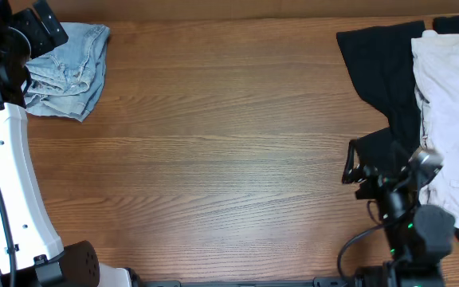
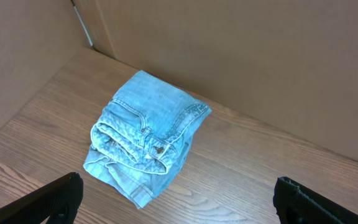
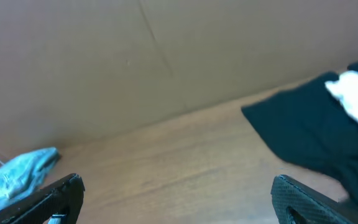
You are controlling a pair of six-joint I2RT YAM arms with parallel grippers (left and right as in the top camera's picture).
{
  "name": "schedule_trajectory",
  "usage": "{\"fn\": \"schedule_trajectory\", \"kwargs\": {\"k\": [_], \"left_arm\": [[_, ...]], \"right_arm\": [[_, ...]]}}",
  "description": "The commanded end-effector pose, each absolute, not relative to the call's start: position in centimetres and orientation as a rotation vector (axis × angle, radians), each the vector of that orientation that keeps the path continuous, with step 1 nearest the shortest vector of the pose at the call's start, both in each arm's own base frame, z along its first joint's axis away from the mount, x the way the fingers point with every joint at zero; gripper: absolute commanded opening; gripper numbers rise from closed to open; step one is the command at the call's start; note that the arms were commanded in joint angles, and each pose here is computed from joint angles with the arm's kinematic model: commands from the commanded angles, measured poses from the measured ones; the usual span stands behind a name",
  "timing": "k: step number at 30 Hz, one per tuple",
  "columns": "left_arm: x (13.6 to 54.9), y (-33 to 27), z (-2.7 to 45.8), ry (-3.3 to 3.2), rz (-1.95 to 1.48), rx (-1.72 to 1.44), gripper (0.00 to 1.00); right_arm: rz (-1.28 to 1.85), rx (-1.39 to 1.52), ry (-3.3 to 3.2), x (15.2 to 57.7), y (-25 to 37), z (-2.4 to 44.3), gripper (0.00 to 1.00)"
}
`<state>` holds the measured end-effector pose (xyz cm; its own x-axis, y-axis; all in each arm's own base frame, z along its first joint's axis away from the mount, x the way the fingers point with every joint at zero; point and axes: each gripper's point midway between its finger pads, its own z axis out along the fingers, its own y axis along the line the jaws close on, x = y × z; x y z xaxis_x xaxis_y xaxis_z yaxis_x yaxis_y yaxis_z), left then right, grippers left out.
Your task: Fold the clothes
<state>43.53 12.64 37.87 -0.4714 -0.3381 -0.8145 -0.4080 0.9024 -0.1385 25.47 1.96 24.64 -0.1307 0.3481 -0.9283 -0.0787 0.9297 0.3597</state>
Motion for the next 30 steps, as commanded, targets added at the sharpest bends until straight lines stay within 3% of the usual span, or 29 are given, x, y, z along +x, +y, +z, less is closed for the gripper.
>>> {"fn": "schedule_trajectory", "kwargs": {"k": [1, 14, 30], "left_arm": [[43.8, 12.6, 37.5, 2.112, 0.088, -0.532, 1.0], [43.8, 12.6, 37.5, 2.112, 0.088, -0.532, 1.0], [43.8, 12.6, 37.5, 2.112, 0.088, -0.532, 1.0]], "right_arm": [[0.367, 0.196, 1.604, 25.0, 1.9, 23.3, 1.0], [0.383, 0.176, 1.591, 24.6, 2.4, 17.2, 1.0], [0.365, 0.187, 1.589, 24.5, 2.2, 17.1, 1.0]]}}
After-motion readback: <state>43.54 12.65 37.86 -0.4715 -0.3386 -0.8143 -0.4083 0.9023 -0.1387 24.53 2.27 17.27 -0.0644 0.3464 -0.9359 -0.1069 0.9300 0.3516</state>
